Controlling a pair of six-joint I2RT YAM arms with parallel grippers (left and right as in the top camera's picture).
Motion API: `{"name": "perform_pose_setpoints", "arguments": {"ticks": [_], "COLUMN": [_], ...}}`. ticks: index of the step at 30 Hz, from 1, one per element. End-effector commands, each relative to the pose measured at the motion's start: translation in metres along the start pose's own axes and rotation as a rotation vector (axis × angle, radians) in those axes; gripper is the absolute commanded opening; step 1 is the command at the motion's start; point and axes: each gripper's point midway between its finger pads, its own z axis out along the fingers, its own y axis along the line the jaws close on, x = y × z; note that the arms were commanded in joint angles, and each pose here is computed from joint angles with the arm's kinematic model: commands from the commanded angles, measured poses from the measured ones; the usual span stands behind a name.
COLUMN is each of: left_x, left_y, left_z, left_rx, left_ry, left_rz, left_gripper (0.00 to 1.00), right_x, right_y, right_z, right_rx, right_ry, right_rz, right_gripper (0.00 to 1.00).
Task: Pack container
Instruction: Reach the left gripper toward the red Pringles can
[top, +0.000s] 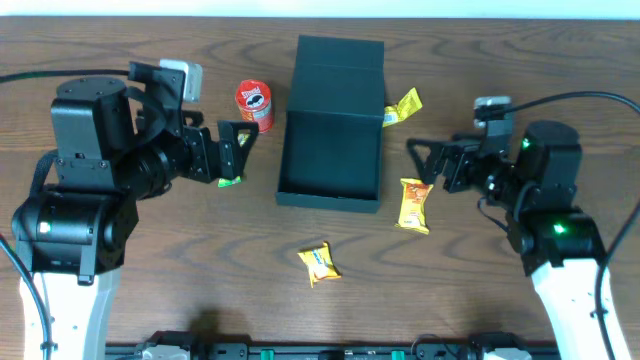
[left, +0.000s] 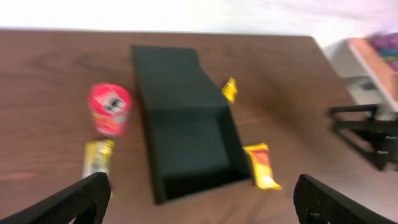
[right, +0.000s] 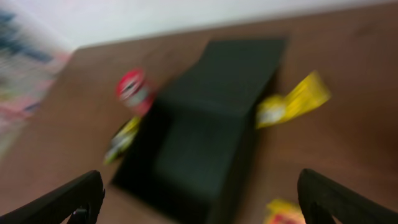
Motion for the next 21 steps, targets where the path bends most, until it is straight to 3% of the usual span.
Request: {"name": "perform_pose_setpoints", "arguments": {"ticks": [1,6,13,21], "left_x": [0.001,0.010,0.047,0.082], "left_y": [-0.019,-0.008,0.080,0.099], "left_z": [-0.004,-0.002,-0.003,0.022], "left_rx": [0.092,0.034,-0.453,-0.507], "left_ry": [0.016,0.050,0.183,0.394], "left_rz": [-0.032,-0.045,-0.246,-0.303], "left_gripper": [0.95,0.95,0.95,0.95], "right_x": [0.018,0.039,0.056,0.066], "right_y": [0.020,0.008,-0.002,-0.001], "right_z": [0.003,0.013,0.016,0.014], "right_rx": [-0.135,-0.103,-0.057,-0.059], "right_ry": [0.108,0.203,0.271,0.313], "right_rz": [0.134,0.215,0.285,0.311], "right_gripper": [0.99,0.99,0.99,0.99]}}
